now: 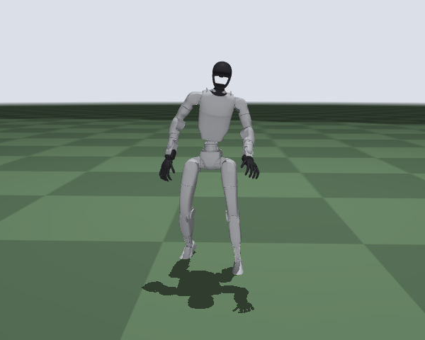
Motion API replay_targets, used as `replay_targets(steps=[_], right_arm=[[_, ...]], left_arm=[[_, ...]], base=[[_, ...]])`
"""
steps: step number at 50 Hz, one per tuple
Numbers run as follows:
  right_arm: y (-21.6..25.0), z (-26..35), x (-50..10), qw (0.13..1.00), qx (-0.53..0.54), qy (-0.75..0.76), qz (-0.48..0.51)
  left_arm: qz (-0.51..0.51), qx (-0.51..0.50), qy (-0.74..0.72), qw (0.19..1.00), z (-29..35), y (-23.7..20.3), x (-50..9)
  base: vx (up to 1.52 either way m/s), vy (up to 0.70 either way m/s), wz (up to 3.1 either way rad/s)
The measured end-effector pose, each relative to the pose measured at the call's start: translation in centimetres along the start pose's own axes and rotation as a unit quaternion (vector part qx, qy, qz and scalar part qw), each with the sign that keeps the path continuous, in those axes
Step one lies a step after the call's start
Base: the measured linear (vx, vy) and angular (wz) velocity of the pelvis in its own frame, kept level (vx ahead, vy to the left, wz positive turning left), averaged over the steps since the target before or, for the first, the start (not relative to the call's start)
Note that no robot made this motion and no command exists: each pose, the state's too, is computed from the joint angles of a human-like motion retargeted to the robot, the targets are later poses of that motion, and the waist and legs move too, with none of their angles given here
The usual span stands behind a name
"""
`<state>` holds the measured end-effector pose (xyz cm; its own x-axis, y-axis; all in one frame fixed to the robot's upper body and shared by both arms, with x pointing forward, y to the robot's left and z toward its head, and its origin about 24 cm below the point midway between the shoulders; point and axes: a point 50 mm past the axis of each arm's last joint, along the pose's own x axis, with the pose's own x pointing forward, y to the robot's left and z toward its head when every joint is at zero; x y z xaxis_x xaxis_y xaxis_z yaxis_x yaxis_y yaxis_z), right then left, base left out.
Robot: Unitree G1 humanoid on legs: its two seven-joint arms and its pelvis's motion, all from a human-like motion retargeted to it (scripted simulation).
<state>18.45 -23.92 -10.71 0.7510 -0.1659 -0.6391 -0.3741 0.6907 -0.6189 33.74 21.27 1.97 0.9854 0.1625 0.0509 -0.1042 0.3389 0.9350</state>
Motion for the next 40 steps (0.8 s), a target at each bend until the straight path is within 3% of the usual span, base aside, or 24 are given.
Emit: replay_targets(steps=[3,5,8,10,15,20,25,30,35,40], right_arm=[[0.4,-0.9,-0.4,0.999,0.025,0.021,-0.002],[0.5,-1.7,-0.6,0.999,0.026,0.041,0.008],[0.9,-3.1,-0.9,0.996,0.016,0.079,0.04],[1.2,-4.0,-1.2,0.992,0.014,0.105,0.065],[1.3,-5.5,-1.7,0.988,0.031,0.141,0.045],[1.4,-7.2,-2.5,0.983,0.051,0.177,0.02],[1.3,-9.5,-3.7,0.973,0.068,0.22,0.014],[0.1,-11.1,-4.5,0.969,0.034,0.24,0.037],[-2.5,-10.2,-3.5,0.975,0.004,0.219,0.026],[-5.2,-6.5,-1.3,0.989,0.026,0.147,-0.003]], left_arm=[[0.008,-0.214,0.117,0.97,-2.9,-1.3,-2.8],[0.015,-0.412,0.198,0.889,-4.5,-2.3,-4.8],[0.047,-0.682,0.288,0.671,-6.7,-4.2,-8.2],[0.092,-0.788,0.319,0.518,-8.3,-5.4,-10.5],[0.247,-0.847,0.357,0.305,-12.6,-6.5,-15.4],[0.385,-0.83,0.331,0.231,-16.6,-4.5,-18.4],[0.451,-0.83,0.24,0.226,-19.1,0.3,-18.1],[0.433,-0.843,0.106,0.301,-18.6,7.4,-14.9],[0.393,-0.78,-0.053,0.485,-14.5,17.5,-11.0],[0.391,-0.514,-0.173,0.743,-6.6,26.7,-8.4]], base=[[0.34,0.17,-0.08],[0.29,0.13,0.23],[0.28,0.1,0.42],[0.27,0.07,0.44],[0.3,0.02,0.45],[0.38,-0.07,0.55],[0.43,-0.13,0.25],[0.41,-0.16,0.01],[0.36,-0.1,-0.33],[0.33,-0.02,-0.59]])
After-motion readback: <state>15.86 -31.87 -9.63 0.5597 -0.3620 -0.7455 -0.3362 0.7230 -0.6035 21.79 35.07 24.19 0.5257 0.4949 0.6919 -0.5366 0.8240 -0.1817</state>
